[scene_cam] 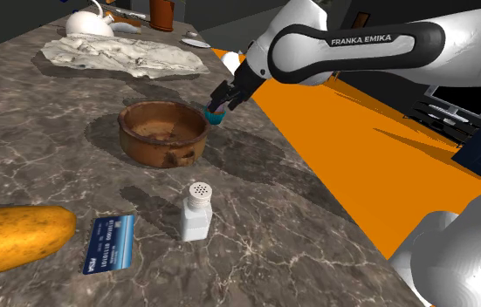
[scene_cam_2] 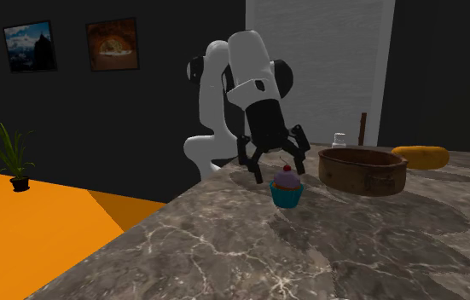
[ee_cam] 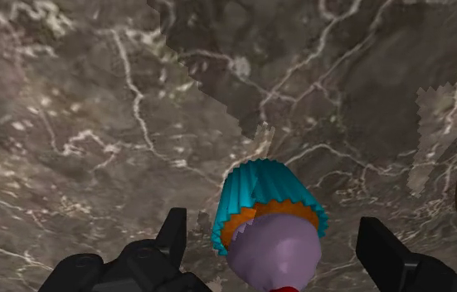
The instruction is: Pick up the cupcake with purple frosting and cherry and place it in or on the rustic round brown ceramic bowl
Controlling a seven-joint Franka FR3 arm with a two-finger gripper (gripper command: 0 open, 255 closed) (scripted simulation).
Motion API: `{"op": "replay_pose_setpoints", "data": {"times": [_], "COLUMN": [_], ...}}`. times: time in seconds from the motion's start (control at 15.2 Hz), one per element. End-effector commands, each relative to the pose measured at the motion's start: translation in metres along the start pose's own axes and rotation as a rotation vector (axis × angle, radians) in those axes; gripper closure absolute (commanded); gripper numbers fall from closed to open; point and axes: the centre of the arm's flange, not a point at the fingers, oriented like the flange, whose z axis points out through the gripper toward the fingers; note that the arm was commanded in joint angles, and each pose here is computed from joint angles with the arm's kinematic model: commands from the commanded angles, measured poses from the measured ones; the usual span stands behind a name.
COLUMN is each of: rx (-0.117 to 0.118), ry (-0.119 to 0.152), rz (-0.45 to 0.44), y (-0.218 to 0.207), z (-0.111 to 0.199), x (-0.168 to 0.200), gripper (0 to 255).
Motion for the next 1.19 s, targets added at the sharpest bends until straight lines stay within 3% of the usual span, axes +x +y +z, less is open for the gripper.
{"op": "replay_pose_setpoints", "data": {"times": [0.0,0.26,0.33,0.92,1.12], "rx": [0.000,0.000,0.000,0.000,0.000], "ry": [0.000,0.000,0.000,0.000,0.000], "rz": [0.000,0.000,0.000,0.000,0.000], "y": [0.000,0.000,0.000,0.000,-0.002], "z": [0.001,0.001,0.001,0.001,-0.013], "x": [0.000,0.000,0.000,0.000,0.007], "gripper": [0,0,255,255,255]}}
